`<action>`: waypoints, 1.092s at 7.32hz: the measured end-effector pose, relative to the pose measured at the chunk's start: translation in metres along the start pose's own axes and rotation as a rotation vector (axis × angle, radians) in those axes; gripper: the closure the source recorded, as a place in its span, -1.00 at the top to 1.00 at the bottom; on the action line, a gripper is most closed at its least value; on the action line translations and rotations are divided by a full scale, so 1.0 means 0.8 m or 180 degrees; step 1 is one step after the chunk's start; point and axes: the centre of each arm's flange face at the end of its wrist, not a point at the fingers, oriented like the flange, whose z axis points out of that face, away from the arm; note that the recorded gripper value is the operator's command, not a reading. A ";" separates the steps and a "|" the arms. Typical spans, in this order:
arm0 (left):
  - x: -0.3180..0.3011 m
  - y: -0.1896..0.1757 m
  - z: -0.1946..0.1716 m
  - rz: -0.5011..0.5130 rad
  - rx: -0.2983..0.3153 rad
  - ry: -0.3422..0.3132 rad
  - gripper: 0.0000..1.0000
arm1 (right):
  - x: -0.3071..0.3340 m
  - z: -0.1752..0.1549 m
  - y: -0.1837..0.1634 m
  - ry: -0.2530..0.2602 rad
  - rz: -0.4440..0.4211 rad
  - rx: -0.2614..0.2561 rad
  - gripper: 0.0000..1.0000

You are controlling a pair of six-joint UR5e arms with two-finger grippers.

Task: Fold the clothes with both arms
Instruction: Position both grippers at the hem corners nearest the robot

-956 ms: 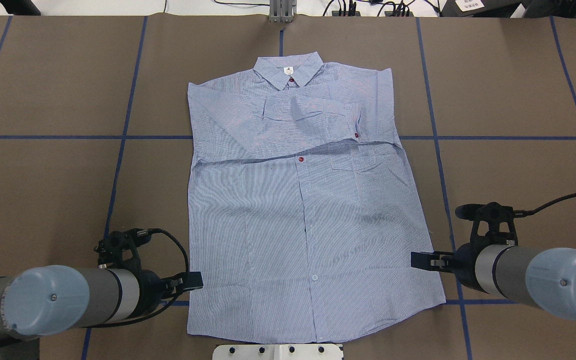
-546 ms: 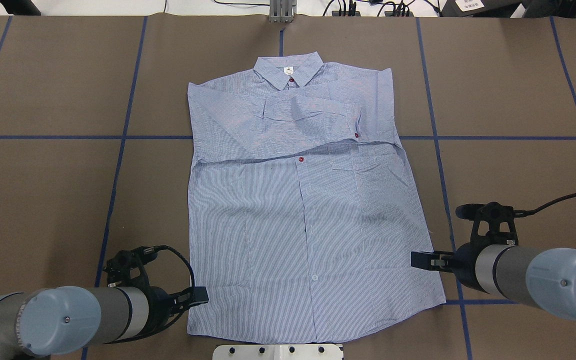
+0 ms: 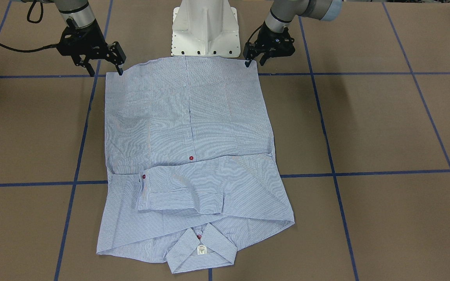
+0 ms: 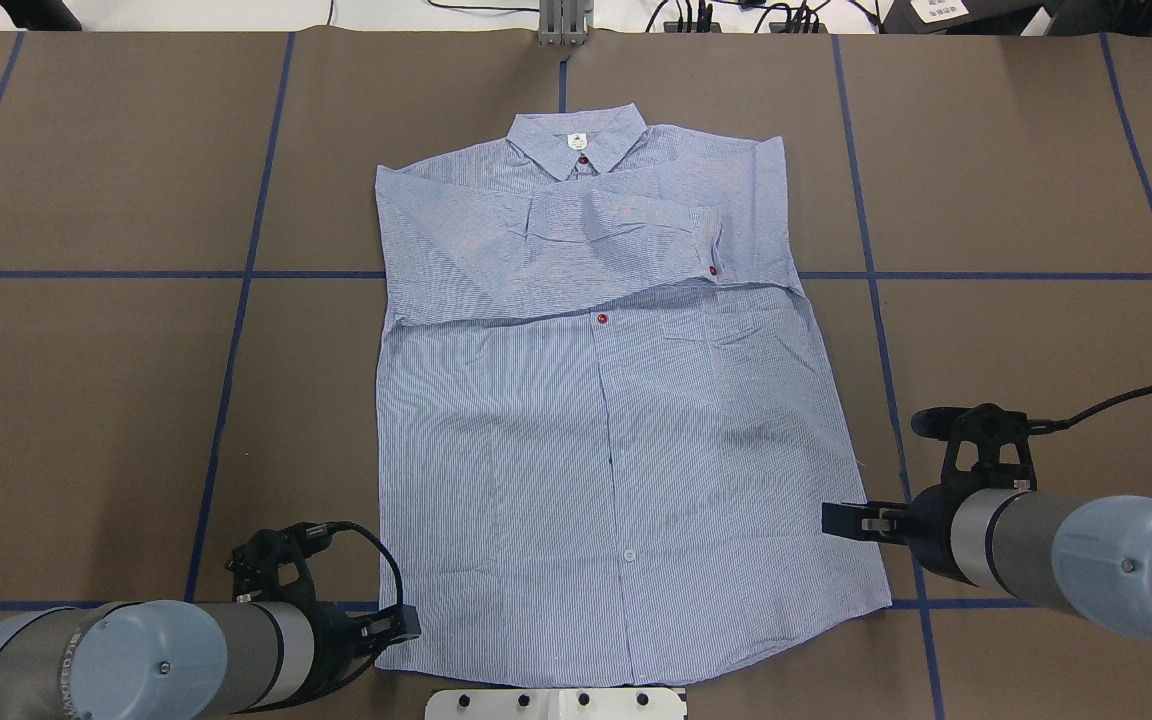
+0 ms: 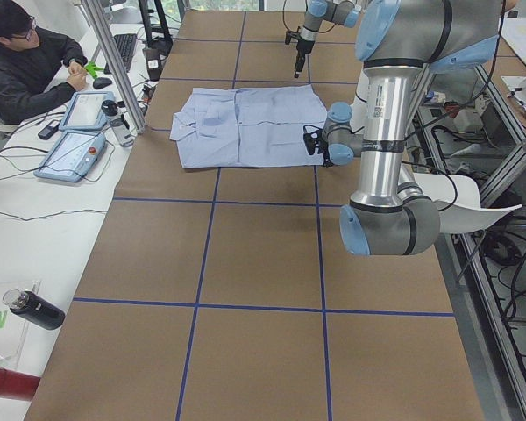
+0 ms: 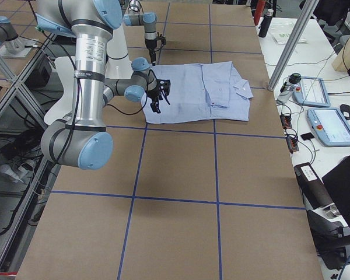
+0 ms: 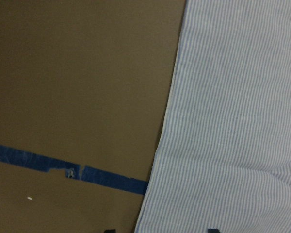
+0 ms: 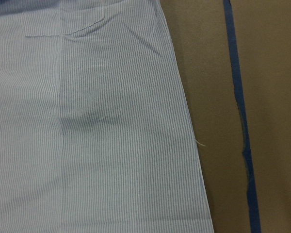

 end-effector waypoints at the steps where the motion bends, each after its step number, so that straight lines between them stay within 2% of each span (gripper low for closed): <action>1: 0.000 0.003 0.001 0.0008 -0.0012 -0.0005 0.27 | 0.000 0.000 0.000 0.0000 -0.0001 0.0000 1.00; 7: 0.001 0.016 0.010 0.0069 -0.0052 -0.0027 0.24 | 0.000 0.000 0.000 -0.0001 -0.0001 0.0001 1.00; 8: 0.001 0.017 0.012 0.0078 -0.0058 -0.0035 -0.12 | 0.000 0.000 0.000 -0.0001 -0.0001 0.0001 1.00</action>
